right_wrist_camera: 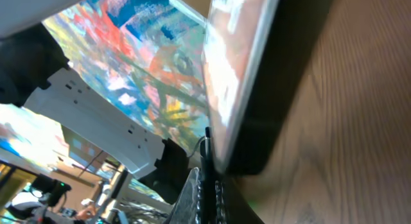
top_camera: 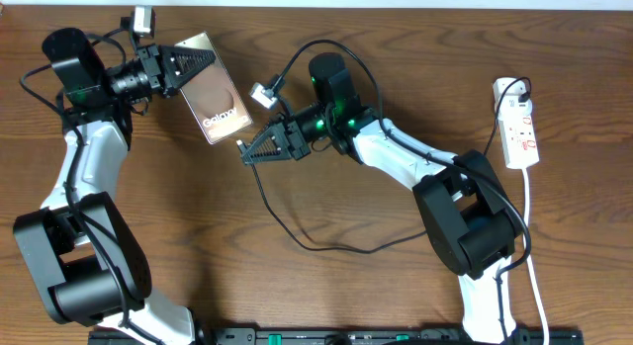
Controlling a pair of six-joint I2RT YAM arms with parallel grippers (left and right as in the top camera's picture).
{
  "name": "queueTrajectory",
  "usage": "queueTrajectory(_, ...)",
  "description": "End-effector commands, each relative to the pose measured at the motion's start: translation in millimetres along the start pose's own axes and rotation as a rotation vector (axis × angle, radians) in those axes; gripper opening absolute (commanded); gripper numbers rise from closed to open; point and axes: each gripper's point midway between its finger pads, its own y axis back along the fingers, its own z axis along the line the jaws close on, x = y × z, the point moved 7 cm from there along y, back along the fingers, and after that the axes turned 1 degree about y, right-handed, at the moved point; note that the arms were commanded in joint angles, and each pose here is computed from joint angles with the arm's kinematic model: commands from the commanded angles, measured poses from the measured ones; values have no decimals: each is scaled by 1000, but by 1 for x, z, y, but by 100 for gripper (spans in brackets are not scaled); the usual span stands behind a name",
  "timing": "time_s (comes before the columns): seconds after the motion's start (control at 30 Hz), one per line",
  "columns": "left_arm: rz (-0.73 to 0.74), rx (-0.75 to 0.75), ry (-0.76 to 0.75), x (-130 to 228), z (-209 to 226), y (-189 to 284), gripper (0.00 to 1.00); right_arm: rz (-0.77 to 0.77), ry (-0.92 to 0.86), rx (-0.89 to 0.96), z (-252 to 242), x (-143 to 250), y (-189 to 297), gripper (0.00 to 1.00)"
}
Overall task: Plug charger to phone and switch on socket
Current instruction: 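Lift the plug with the right gripper toward the phone's bottom port, then push the plug into the phone's bottom port with the right gripper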
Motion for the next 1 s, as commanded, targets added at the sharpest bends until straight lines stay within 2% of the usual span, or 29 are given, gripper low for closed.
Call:
queueTrajectory(0.0, 23, 17, -31, 1, -4, 0, 7, 0, -13, -5, 0, -3, -2, 1)
queueTrajectory(0.97, 9, 3, 25, 1, 0, -1, 8, -19, -2, 20, 0, -7, -9, 1)
